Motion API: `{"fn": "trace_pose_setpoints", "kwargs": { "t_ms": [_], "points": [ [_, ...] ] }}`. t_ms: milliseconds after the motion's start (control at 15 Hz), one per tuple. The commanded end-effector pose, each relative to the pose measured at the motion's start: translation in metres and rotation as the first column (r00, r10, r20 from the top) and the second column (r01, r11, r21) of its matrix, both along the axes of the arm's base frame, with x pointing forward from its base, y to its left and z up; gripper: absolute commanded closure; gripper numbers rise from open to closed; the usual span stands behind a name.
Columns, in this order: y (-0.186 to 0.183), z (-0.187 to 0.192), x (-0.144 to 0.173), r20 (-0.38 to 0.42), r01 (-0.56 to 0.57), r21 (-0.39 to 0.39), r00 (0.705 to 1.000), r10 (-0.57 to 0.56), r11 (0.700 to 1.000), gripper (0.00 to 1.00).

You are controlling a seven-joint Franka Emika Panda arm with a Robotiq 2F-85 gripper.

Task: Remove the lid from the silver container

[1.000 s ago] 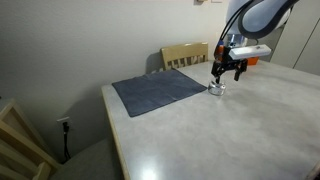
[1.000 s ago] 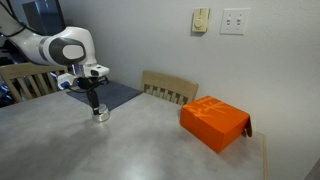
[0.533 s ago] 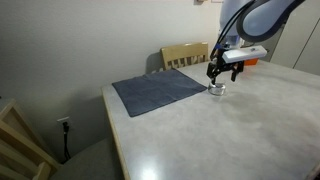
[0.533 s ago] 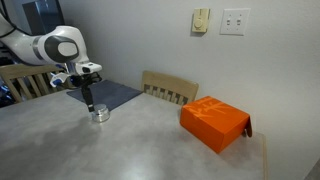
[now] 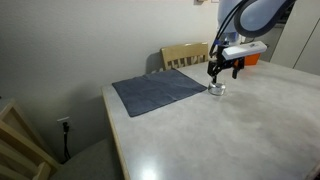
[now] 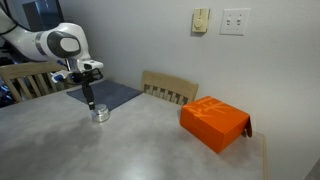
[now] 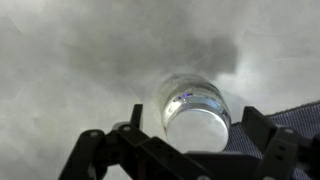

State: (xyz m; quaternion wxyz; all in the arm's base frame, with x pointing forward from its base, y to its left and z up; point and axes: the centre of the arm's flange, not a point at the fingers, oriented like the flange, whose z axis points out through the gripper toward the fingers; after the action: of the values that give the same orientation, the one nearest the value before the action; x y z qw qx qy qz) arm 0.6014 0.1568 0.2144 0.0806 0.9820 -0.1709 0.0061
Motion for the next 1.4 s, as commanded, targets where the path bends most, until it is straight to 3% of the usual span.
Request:
{"fn": "trace_pose_setpoints", "kwargs": {
  "t_ms": [0,467,800,1000,1333],
  "points": [
    [-0.008,0.007,0.012,-0.038,-0.039,-0.008,0.999,0.039,0.999,0.0],
    [-0.034,-0.011,0.037,-0.114,-0.149,0.099,0.981,0.16,0.984,0.0],
    [-0.035,-0.033,0.05,-0.216,-0.233,0.203,0.937,0.275,0.951,0.0],
    [-0.032,-0.042,0.051,-0.261,-0.253,0.204,0.917,0.302,0.946,0.0],
    [-0.027,-0.051,0.055,-0.292,-0.255,0.183,0.908,0.3,0.949,0.0]
  ]
}}
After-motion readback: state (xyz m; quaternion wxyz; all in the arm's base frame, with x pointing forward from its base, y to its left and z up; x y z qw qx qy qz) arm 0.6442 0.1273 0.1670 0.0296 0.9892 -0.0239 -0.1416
